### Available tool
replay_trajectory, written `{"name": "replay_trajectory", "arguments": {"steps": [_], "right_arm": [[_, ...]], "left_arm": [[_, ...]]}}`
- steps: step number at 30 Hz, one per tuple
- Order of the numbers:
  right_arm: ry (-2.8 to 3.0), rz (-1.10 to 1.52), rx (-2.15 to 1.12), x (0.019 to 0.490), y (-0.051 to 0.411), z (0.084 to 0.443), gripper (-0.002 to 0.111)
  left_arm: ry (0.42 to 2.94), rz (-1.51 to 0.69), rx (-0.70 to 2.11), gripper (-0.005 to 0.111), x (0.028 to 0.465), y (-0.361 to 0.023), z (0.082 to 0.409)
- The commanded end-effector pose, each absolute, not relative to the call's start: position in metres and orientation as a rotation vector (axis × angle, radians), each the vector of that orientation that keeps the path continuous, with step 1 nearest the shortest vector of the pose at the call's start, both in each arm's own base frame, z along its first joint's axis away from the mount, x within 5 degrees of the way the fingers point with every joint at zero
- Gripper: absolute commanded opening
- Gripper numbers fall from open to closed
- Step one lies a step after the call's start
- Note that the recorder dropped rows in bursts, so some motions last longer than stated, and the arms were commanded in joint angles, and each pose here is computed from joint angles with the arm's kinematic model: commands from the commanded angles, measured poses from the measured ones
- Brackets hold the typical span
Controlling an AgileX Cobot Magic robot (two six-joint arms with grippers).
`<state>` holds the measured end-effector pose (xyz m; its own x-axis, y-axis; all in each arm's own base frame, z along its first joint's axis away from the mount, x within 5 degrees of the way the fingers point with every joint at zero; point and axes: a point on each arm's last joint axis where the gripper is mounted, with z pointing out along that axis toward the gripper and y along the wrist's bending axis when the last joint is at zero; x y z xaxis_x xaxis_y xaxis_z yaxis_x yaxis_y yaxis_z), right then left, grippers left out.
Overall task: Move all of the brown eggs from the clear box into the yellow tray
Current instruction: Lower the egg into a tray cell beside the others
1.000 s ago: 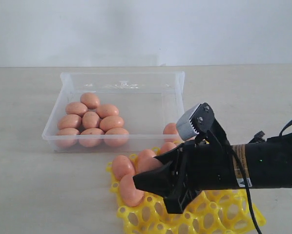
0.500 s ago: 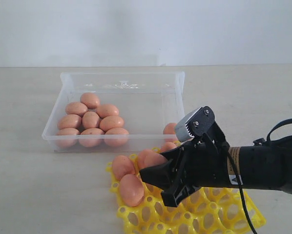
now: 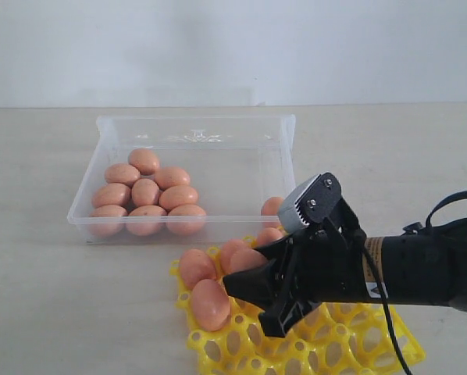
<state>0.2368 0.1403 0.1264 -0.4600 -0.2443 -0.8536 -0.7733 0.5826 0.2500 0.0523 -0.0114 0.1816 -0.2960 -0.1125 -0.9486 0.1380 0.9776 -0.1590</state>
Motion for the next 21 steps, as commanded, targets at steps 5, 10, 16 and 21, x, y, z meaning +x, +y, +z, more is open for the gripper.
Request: {"name": "replay_trajectory", "arguments": {"steps": [5,10,16,21], "right_arm": [[1.968,0.831,-0.888,0.2339,0.1417,0.1265,0.000],[1.967,0.831,-0.891,0.2338,0.1418,0.1265,0.007],[1.980,0.819,-0.893,0.2339,0.1410,0.1254,0.038],[1.985,0.813,-0.893,0.2340,0.1407,0.1249,0.038]], "left_arm": [[1.854,-0.239,0.026,0.004,0.0528,-0.0114,0.1808],[1.854,-0.239,0.026,0.004,0.0528,-0.0114,0.1808],[1.854,-0.239,0.026,0.004,0.0528,-0.0114,0.1808],[1.854,-0.239,0.026,0.004,0.0528,-0.0114,0.1808]]}}
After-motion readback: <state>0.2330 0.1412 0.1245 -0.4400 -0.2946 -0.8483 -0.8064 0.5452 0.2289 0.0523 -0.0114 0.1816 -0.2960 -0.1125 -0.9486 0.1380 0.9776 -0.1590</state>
